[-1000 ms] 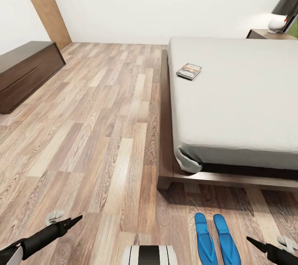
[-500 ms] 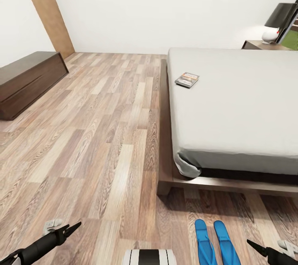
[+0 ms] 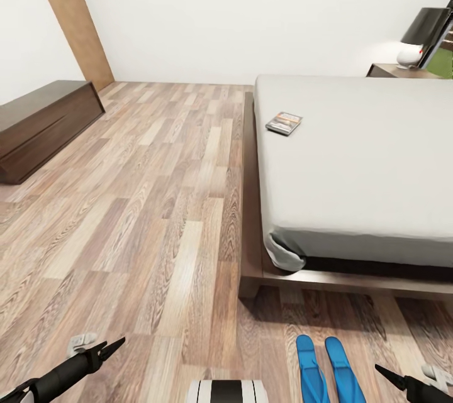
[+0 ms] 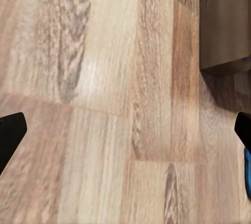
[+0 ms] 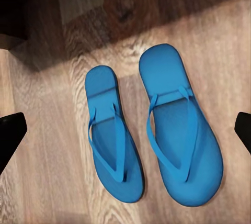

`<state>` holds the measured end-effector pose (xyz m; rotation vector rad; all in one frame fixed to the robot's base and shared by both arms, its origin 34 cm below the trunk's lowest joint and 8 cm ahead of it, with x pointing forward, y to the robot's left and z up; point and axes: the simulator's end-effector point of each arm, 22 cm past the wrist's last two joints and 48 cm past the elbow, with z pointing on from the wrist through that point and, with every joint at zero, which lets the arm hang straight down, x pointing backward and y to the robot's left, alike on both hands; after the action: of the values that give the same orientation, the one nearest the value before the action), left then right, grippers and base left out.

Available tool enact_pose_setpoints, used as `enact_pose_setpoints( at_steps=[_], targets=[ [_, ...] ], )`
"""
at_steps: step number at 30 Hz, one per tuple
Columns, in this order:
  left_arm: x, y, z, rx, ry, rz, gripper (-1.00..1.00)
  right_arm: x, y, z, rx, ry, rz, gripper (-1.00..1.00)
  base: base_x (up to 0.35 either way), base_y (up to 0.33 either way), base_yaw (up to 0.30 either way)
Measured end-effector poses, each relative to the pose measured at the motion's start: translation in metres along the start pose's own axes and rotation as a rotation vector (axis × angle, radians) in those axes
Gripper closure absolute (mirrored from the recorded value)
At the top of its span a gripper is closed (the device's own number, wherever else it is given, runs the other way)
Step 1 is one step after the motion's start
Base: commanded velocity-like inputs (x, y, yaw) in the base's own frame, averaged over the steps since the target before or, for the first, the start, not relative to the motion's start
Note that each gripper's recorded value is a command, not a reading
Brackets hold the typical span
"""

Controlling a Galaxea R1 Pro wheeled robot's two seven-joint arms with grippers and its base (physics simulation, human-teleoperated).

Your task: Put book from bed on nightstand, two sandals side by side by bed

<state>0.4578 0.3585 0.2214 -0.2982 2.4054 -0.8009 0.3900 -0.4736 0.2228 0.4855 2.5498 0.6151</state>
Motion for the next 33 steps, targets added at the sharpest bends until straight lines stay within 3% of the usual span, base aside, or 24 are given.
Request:
enact_pose_setpoints(
  at_steps=[33],
  targets=[
    [-0.049, -0.041, -0.011, 0.060, -0.104, 0.058, -1.00, -0.045, 0.032, -0.018, -0.057, -0.112, -0.043, -1.00, 0.000, 0.000, 0.000]
  ],
)
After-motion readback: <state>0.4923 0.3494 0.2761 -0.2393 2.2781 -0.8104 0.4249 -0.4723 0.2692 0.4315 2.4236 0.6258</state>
